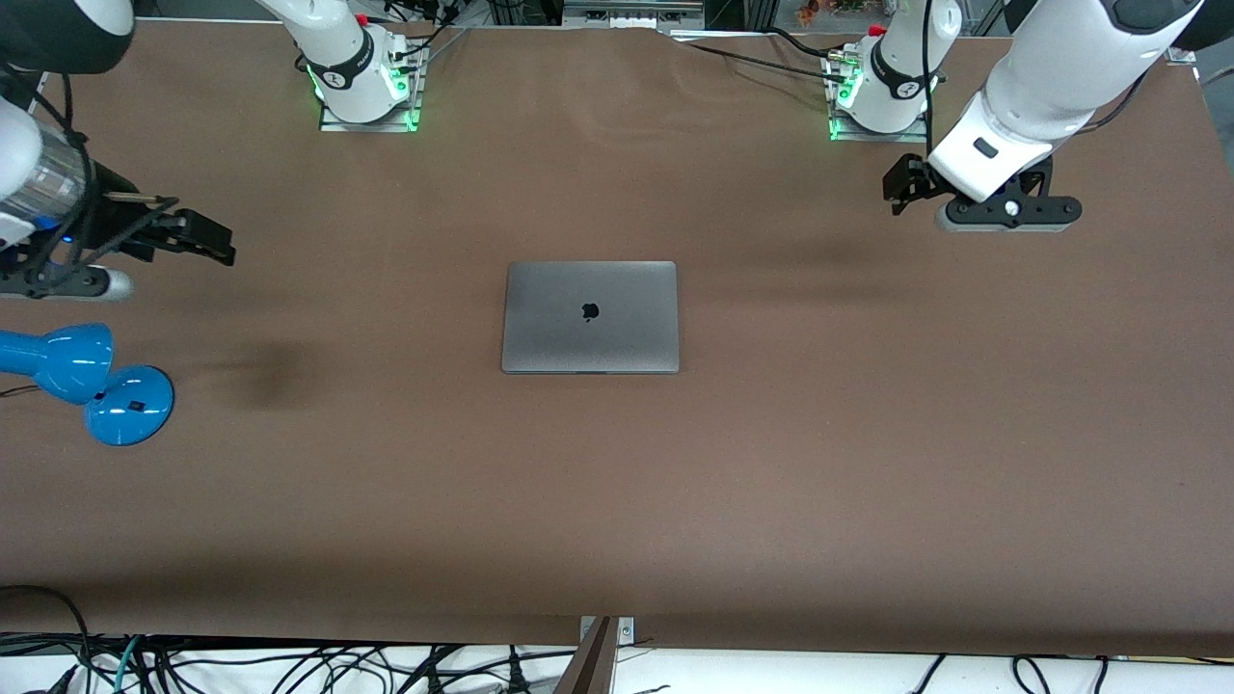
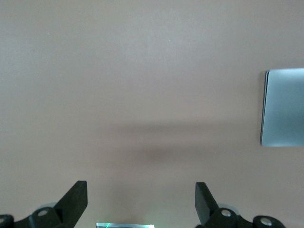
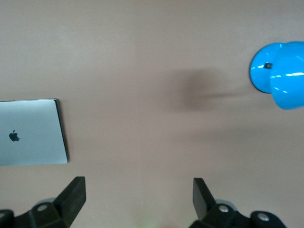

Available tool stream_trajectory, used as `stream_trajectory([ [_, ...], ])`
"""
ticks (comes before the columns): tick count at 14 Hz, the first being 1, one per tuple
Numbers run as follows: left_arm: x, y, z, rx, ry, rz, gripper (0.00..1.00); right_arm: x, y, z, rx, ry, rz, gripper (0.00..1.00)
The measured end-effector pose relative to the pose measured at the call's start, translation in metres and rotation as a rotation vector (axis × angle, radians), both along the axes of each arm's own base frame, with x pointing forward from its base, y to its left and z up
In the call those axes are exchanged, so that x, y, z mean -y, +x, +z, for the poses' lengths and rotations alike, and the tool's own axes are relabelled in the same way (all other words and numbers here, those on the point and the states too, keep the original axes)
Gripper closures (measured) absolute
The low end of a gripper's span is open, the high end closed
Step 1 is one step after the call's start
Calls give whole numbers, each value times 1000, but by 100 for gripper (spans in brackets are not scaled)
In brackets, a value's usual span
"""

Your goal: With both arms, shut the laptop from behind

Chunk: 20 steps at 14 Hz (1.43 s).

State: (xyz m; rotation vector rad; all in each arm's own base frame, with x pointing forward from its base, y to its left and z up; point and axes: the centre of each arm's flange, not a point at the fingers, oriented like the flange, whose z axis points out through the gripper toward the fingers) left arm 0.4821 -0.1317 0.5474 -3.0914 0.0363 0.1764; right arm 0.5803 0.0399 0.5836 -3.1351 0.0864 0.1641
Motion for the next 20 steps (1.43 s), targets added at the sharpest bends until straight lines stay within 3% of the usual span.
stream_trajectory([
  [5,-54,-5,15,-2,-48,-24,0,21,-6,-7,-20,0,-27,0],
  [10,-37,-5,50,27,7,-106,0,21,-7,-11,-26,0,-27,0],
  [20,-71,15,44,-39,-6,-49,0,23,-5,-9,1,-13,-26,0],
])
